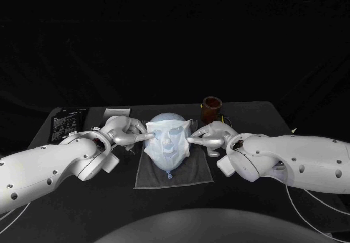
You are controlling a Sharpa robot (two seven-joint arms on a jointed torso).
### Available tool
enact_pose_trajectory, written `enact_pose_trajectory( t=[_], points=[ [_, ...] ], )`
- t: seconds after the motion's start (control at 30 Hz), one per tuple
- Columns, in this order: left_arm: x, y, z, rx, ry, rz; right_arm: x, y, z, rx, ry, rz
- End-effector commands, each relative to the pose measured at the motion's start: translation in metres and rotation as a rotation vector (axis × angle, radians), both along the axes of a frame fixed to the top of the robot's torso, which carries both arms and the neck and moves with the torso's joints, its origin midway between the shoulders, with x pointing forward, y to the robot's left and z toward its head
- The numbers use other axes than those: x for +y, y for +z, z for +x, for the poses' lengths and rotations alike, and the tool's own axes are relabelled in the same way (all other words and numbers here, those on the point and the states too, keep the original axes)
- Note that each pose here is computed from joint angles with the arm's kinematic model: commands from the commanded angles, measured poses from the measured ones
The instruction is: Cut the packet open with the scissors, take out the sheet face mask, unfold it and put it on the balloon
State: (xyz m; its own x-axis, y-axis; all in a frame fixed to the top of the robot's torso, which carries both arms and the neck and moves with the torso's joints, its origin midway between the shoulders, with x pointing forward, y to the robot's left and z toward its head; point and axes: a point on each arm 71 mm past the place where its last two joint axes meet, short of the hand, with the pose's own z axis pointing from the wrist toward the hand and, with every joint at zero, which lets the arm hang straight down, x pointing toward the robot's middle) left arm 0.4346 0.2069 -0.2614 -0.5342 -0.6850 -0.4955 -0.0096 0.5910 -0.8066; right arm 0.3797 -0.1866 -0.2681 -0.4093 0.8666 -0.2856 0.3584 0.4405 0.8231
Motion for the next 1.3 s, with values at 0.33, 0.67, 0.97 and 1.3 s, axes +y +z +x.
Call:
enact_pose_trajectory(
  t=[0.33, 0.67, 0.97, 1.3],
  points=[
    [-0.004, -0.0019, -0.0007, 0.020, -0.022, 0.011, 0.006, 0.004, 0.000, -0.049, -0.017, -0.005],
    [-0.004, -0.0022, -0.0007, 0.027, -0.020, 0.006, 0.003, 0.007, 0.007, -0.150, -0.030, -0.093],
    [-0.003, -0.0027, -0.0002, 0.030, -0.014, 0.008, -0.005, 0.009, 0.014, -0.226, -0.046, -0.184],
    [-0.002, -0.0032, 0.0004, 0.036, -0.009, 0.007, -0.013, 0.010, 0.021, -0.272, -0.090, -0.234]
  ],
)
